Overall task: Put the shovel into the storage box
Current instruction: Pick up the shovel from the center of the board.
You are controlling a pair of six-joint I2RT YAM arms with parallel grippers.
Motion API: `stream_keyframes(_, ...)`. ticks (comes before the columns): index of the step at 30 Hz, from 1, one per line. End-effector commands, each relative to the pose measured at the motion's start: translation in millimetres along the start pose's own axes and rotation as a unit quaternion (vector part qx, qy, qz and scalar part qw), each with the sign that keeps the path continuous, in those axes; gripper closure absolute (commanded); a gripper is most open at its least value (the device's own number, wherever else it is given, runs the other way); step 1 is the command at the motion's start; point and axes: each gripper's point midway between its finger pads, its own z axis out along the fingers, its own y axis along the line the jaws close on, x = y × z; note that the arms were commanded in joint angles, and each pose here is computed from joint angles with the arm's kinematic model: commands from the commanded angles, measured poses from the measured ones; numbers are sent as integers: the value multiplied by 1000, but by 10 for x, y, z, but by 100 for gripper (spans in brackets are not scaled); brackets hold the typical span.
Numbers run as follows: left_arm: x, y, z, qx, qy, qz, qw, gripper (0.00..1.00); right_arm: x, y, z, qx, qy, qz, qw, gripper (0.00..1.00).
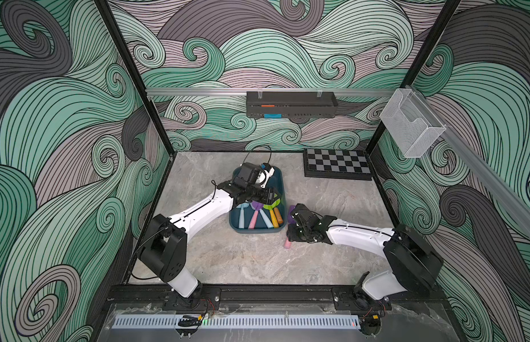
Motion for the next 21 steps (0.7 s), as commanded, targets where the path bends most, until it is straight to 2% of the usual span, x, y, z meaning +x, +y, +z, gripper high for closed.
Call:
stream_keyframes(1, -63, -67, -79, 9, -14, 14, 1000, 48, -65, 3, 11, 15, -9, -3, 1000, 45)
stream_keyframes(6, -65, -56, -64, 8, -13, 15, 1000, 48, -39, -58, 78, 39, -2, -21, 999, 49)
stream_keyframes(10, -74, -56, -67, 8, -14, 14, 1000, 48, 112, -252, 131, 82, 27, -37, 996, 52)
stream_keyframes(13, -69, -57, -60, 9, -13, 13, 1000, 48, 189, -332, 139, 94, 35, -42, 994, 59)
stream_keyframes(15, -68, -66, -56, 12, -12, 12, 1000, 48, 222, -375, 127, 97, 36, -44, 994, 68)
stream_keyframes(19, -80, -101, -58, 23, -13, 10, 1000, 48, 229, -426, 66, 99, 26, -49, 994, 95)
stream_keyframes(21, -83, -116, -55, 28, -14, 8, 999, 48, 197, -435, 1, 100, 17, -55, 993, 100)
